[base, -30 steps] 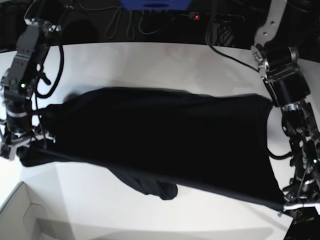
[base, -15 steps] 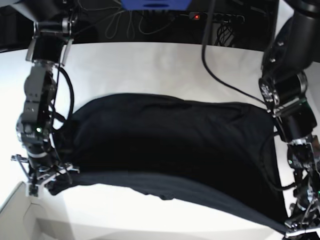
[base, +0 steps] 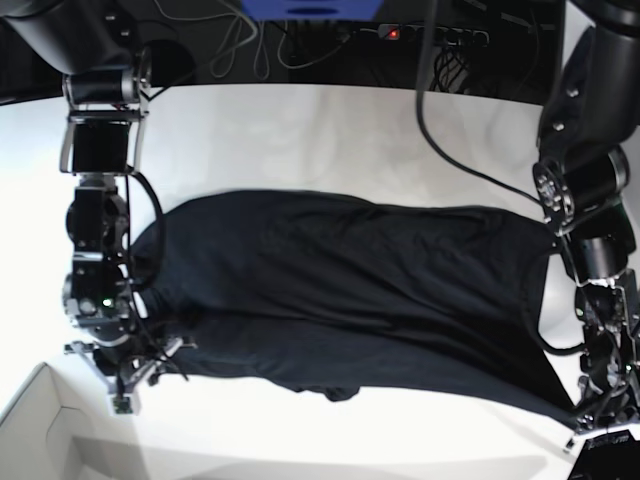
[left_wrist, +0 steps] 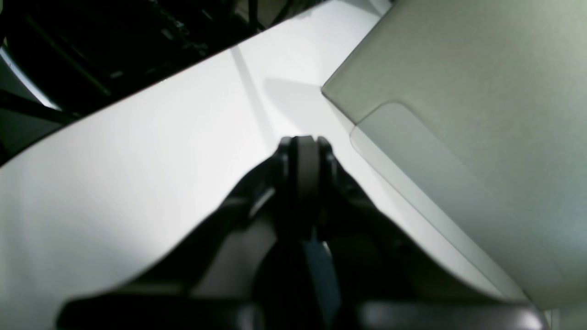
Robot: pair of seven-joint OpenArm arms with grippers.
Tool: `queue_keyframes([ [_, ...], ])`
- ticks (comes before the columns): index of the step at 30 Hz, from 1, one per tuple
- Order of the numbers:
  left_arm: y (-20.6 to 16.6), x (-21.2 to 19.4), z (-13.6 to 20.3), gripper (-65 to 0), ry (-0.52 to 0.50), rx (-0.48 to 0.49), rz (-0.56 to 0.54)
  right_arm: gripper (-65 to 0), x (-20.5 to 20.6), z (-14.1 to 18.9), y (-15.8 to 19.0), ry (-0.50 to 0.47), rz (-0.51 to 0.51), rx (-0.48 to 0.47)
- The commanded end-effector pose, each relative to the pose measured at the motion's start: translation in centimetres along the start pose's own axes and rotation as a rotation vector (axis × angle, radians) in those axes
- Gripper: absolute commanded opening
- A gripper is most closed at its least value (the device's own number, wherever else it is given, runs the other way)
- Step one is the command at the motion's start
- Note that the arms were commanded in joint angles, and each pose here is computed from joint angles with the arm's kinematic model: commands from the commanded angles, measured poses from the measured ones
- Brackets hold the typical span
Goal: Layout the t-shirt on the table in an organized manner, then fold the t-shirt properly
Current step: 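Lift the stretched shirt with both grippers and shake it out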
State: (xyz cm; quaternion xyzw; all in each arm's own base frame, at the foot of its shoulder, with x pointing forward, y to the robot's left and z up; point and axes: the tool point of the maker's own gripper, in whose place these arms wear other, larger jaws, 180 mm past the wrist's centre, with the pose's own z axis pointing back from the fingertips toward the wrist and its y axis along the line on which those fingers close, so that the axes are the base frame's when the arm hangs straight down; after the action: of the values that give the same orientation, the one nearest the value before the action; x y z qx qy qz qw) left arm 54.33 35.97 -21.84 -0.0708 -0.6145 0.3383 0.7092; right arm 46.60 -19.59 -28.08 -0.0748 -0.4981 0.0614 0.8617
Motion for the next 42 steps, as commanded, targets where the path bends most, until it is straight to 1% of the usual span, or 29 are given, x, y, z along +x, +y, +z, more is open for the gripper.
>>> queue_keyframes([
  [1,-1.4,3.7,0.0,-64.8,-0.086,-0.034,0.005,-44.0,2.6,0.3,-0.3,-0.07,0.016,-0.001],
  [3,-1.4,3.8,0.0,-64.8,-0.087,-0.033,0.004,-42.1,2.5,0.3,0.0,-0.068,0.019,0.003],
  [8,0.7,2.8,0.3,-64.8,-0.072,-0.004,-0.017,-41.8,2.7,0.5,-0.7,-0.071,0.027,-0.011],
  [11,1.9,1.8,0.5,-64.8,-0.056,0.015,-0.024,-41.8,0.4,0.8,-2.8,-0.028,0.019,-0.049],
  [15,3.5,-0.1,0.9,-64.8,-0.023,0.039,-0.034,-41.7,-3.2,1.0,-3.4,0.032,-0.001,-0.061],
  [18,4.3,-1.1,1.1,-64.8,-0.005,0.051,-0.041,-41.6,-5.0,1.2,-3.3,0.064,-0.005,-0.06],
  [22,5.1,-2.4,1.5,-64.9,0.017,0.062,-0.048,-41.6,-5.5,1.2,-3.3,0.073,-0.006,-0.059],
  [24,5.4,-2.5,1.9,-64.9,0.013,0.06,-0.059,-41.6,-5.7,1.1,-3.5,0.08,-0.004,-0.062],
  [27,5.9,-2.7,3.0,-64.9,-0.003,0.054,-0.091,-41.5,-5.6,-0.2,-4.0,0.107,-0.02,-0.065],
  [30,6.1,-2.7,3.8,-64.9,-0.016,0.046,-0.113,-41.0,-5.9,-2.5,-4.4,0.167,-0.058,-0.058],
  [31,6.4,-3.1,4.1,-64.9,-0.013,0.048,-0.122,-39.9,-5.8,-3.3,-4.4,0.179,-0.075,-0.052],
  [35,7.9,-4.5,5.4,-64.9,0.004,0.06,-0.156,-31.8,-4.9,-6.0,-4.7,0.171,-0.119,-0.042],
  [38,9.0,-5.6,6.0,-64.9,0.025,0.073,-0.17,-26.2,-3.7,-7.3,-4.8,0.102,-0.137,-0.04],
  [40,9.4,-6.0,6.2,-64.9,0.034,0.079,-0.174,-25.3,-2.8,-8.0,-5.0,0.044,-0.148,-0.04],
  [42,9.7,-6.4,6.4,-64.9,0.043,0.084,-0.177,-25.3,-2.8,-8.6,-4.9,0.01,-0.165,-0.039],
])
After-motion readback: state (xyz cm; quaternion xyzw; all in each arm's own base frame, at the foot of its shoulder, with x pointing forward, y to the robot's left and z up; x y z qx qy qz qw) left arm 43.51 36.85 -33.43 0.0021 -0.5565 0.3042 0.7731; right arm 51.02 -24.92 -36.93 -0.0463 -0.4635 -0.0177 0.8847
